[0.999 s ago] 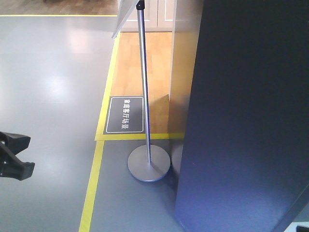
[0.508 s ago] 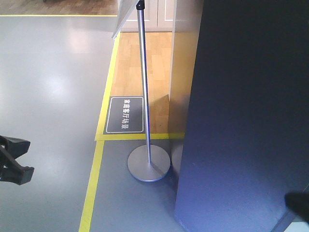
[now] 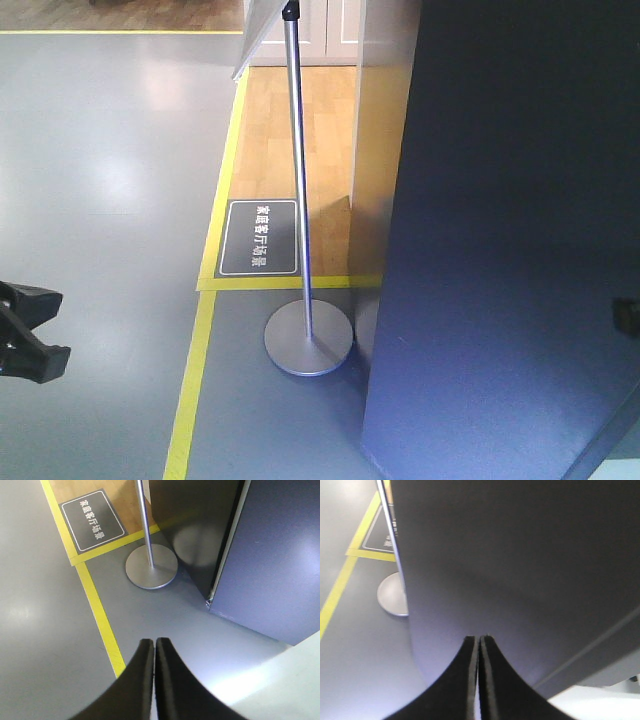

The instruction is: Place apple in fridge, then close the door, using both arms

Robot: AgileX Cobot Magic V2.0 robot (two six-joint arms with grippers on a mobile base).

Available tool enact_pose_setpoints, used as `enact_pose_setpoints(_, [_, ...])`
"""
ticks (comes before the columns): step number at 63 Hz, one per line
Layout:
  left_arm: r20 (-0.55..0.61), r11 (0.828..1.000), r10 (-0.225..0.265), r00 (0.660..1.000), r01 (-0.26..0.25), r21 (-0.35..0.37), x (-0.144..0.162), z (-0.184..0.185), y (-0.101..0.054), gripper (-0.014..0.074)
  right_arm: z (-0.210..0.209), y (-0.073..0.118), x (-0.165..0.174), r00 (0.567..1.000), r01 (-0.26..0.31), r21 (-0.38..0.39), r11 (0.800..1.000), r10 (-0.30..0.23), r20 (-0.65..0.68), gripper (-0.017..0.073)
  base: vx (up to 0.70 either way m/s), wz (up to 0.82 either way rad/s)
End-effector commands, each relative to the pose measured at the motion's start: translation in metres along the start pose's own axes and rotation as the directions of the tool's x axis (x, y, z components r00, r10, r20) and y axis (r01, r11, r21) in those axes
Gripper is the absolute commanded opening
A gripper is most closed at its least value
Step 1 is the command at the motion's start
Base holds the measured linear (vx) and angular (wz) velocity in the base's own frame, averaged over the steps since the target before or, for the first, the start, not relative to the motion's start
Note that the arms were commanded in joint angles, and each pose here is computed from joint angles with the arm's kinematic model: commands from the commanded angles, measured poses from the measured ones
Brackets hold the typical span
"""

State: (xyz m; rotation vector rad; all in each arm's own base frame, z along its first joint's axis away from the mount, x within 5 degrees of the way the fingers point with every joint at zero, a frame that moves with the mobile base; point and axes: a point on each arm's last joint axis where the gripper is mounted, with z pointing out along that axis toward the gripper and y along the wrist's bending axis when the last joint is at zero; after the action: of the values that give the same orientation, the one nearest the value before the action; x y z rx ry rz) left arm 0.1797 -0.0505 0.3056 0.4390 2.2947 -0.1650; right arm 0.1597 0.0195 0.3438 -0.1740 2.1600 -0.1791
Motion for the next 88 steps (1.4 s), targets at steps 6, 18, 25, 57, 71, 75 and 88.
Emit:
enact_pose_setpoints(6, [0.090,1.000,-0.015,0.996,0.016,-0.010,-0.012,-0.008,0.001,-0.0006,0.010,0.000,-0.031,0.995,0.050,0.030,0.998,-0.053,0.089,-0.0006,0.00,0.00])
enact_pose_setpoints(18, [0.090,1.000,-0.015,0.996,0.016,-0.010,-0.012,-0.008,0.001,-0.0006,0.030,0.001,-0.044,0.993,0.074,0.066,0.995,-0.080,0.091,-0.0003,0.00,0.00])
enact_pose_setpoints(25, [0.090,1.000,-0.015,0.996,0.016,-0.010,-0.012,-0.008,0.001,-0.0006,0.041,-0.010,-0.048,0.995,0.006,0.103,0.995,-0.016,0.095,-0.0003,0.00,0.00])
enact_pose_setpoints(57, [0.090,1.000,-0.015,0.996,0.016,-0.010,-0.012,-0.008,0.001,-0.0006,0.066,-0.073,-0.069,0.957,-0.225,0.193,0.955,0.180,0.227,-0.0003,0.00,0.00])
enact_pose_setpoints(71, [0.090,1.000,-0.015,0.996,0.016,-0.010,-0.012,-0.008,0.001,-0.0006,0.083,-0.082,-0.099,0.944,-0.231,0.187,0.955,0.173,0.283,-0.0003,0.00,0.00])
enact_pose_setpoints(75, [0.090,1.000,-0.015,0.996,0.016,-0.010,-0.012,-0.008,0.001,-0.0006,0.091,-0.084,-0.108,0.933,-0.245,0.169,0.955,0.184,0.311,-0.0003,0.00,0.00])
enact_pose_setpoints(88, [0.090,1.000,-0.015,0.996,0.016,-0.010,-0.012,-0.008,0.001,-0.0006,0.119,-0.086,-0.128,0.916,-0.231,0.134,0.964,0.169,0.365,-0.0003,0.00,0.00])
